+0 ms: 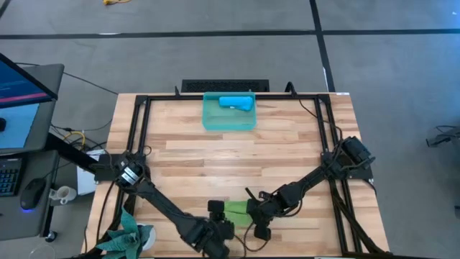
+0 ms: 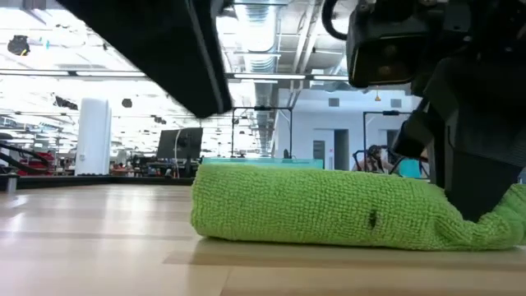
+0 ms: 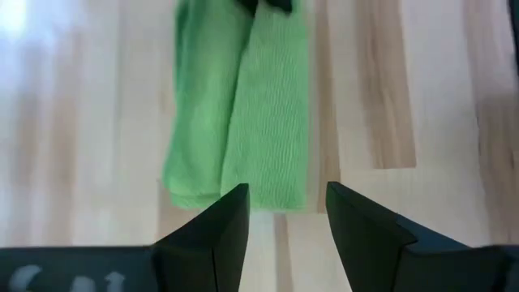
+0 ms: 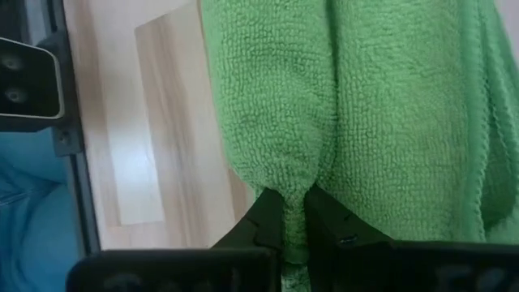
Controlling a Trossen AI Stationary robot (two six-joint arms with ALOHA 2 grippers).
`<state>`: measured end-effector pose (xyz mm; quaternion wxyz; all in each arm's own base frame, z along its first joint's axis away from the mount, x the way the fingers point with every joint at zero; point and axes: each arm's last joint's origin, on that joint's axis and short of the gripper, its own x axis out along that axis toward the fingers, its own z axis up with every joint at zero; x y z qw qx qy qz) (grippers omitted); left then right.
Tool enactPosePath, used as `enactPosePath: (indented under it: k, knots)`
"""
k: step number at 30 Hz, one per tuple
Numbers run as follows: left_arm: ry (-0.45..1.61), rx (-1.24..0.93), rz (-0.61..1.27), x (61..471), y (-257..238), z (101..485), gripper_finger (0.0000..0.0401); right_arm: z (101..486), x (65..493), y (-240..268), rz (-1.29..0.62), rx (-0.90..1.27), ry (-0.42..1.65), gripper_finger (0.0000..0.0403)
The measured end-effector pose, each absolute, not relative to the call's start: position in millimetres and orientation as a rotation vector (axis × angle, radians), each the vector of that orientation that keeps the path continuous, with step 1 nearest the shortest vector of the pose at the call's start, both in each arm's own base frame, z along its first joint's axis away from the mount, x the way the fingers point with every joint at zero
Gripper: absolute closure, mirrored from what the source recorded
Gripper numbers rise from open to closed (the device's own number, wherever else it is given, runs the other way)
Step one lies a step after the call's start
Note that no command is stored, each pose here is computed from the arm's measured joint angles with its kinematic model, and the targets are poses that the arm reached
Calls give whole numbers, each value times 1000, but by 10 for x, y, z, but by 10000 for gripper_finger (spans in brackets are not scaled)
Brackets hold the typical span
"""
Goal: Roll microfiber towels into tight, uniform cylinder then place into a basket
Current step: Roll the green microfiber cloth
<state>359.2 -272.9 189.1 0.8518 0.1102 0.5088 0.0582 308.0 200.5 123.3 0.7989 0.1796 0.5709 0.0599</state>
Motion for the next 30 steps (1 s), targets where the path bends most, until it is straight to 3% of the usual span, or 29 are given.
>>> enactPosePath:
  k: [8,13,30]
  knots:
    - [953,447,142,3414,-2883,1719,243,1241,3139,1948,145,423,1220,363]
    - [945,440,112,3466,-2783,1496,244,1241,3142,1941,139,418,1217,363]
    - [1093,285,-10,3731,-2307,1307,244,1243,3082,2039,153,377,1208,363]
